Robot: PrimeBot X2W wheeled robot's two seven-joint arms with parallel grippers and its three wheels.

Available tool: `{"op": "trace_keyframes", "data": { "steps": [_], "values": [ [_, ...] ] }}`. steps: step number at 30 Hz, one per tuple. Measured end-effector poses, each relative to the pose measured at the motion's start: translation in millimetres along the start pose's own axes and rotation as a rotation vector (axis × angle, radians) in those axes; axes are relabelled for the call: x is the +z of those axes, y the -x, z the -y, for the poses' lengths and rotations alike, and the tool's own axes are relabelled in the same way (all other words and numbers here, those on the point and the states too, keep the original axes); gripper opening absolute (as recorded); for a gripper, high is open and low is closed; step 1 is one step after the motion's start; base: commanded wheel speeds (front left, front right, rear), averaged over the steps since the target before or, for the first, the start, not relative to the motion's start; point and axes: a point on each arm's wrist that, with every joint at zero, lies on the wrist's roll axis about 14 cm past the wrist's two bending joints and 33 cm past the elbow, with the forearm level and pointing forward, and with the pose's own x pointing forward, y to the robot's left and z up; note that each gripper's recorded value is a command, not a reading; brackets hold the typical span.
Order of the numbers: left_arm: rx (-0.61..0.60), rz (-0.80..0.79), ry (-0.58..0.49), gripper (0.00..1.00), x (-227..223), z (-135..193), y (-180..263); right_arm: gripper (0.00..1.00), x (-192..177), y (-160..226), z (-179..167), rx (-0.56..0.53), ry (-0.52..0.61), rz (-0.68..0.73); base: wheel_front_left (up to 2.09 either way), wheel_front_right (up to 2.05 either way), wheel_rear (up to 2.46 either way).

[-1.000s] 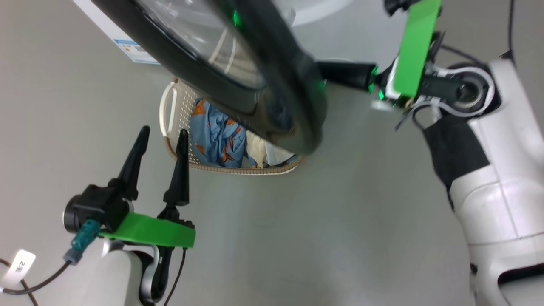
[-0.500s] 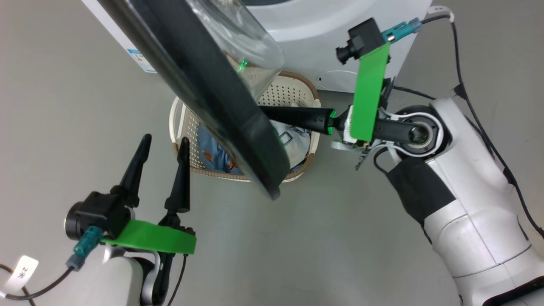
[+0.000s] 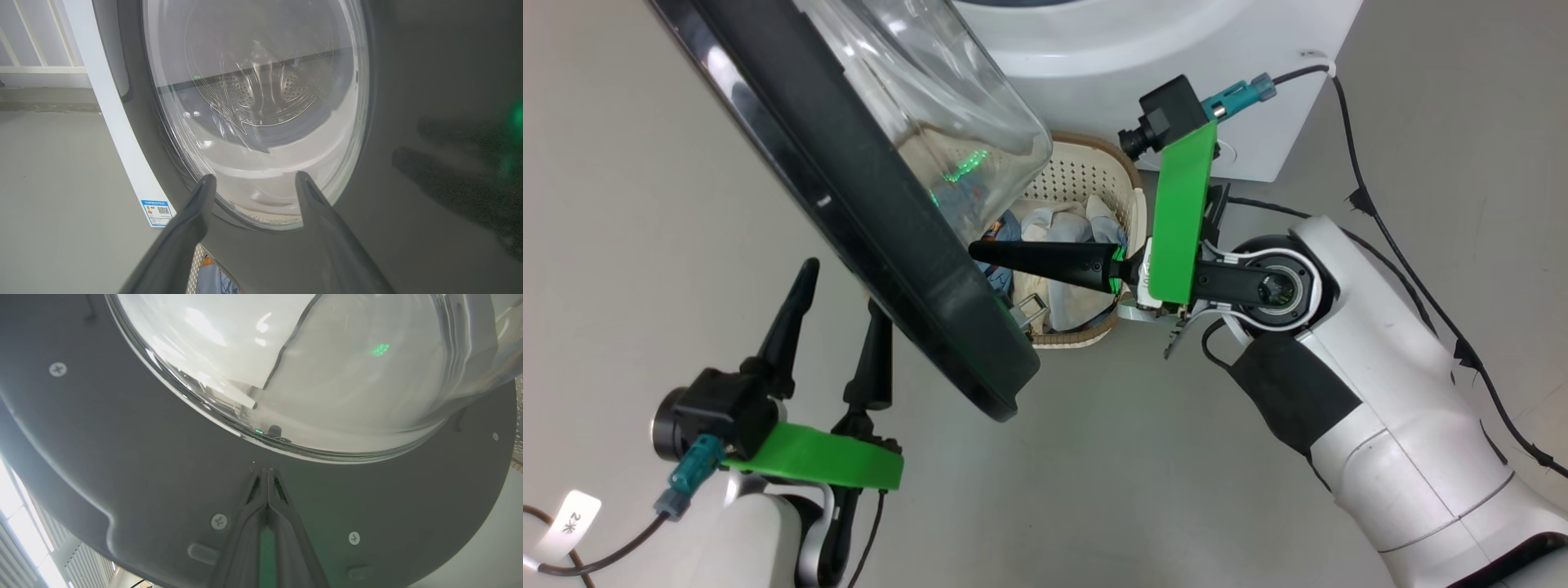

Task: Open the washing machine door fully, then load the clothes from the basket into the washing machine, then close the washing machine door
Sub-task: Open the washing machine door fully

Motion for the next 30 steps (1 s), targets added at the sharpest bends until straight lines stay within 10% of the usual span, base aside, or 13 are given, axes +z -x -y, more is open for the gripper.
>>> {"op": "trace_keyframes", "data": {
  "steps": [28, 30],
  "values": [
    [-0.028, 0.040, -0.010, 1.00, 15, 6, 5, 0.00, 32, 67, -7, -0.064, 0.026, 0.312, 0.00, 0.00, 0.00],
    [-0.038, 0.045, -0.008, 1.00, 16, 8, 5, 0.22, 33, 77, -5, -0.075, 0.028, 0.349, 0.00, 0.00, 0.00]
  ]
}}
